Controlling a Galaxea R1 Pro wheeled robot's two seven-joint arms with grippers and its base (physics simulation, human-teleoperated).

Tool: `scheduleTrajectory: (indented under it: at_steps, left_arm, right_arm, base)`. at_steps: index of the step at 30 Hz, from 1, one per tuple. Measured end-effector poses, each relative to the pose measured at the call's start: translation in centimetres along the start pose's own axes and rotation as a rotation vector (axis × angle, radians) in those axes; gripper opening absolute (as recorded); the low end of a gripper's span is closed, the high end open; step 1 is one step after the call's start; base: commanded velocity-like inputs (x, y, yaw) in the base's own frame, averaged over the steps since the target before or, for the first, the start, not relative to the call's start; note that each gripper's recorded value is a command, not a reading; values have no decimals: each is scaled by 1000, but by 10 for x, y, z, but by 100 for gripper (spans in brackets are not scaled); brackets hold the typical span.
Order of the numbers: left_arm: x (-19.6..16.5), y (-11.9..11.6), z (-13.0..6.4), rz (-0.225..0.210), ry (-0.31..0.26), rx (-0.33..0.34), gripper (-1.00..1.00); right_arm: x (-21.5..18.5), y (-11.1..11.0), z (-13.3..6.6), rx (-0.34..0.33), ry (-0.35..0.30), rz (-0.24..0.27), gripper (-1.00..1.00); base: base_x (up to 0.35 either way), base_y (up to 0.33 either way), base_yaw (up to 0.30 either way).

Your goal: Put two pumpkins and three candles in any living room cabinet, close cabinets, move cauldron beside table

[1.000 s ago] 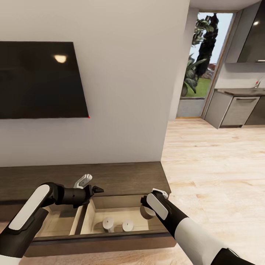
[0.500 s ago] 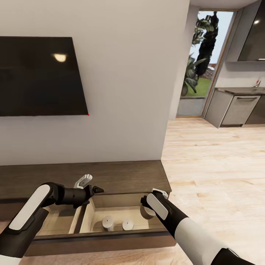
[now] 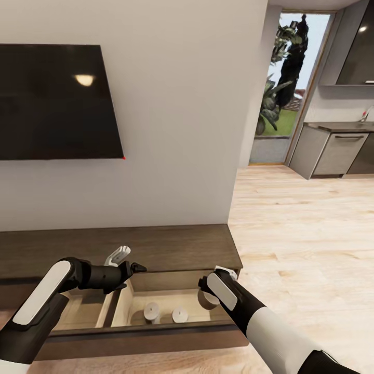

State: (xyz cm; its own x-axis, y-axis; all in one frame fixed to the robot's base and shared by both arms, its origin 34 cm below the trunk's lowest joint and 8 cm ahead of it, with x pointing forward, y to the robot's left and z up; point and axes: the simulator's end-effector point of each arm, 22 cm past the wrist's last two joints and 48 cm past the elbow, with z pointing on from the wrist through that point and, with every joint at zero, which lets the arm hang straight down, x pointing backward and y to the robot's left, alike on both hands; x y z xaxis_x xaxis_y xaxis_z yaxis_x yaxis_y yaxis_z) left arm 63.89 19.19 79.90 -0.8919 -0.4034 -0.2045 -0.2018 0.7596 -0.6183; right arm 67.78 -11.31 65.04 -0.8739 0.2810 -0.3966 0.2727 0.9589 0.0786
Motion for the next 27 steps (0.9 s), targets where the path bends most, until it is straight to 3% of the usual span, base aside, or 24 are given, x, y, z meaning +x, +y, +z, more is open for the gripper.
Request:
scheduleTrajectory:
  at_steps: [27]
  left_arm:
    - [15,29,36,3,3,1,100]
  right_arm:
    - [23,-5,42,12,2,-1,-100]
  base:
    - [0,0,0]
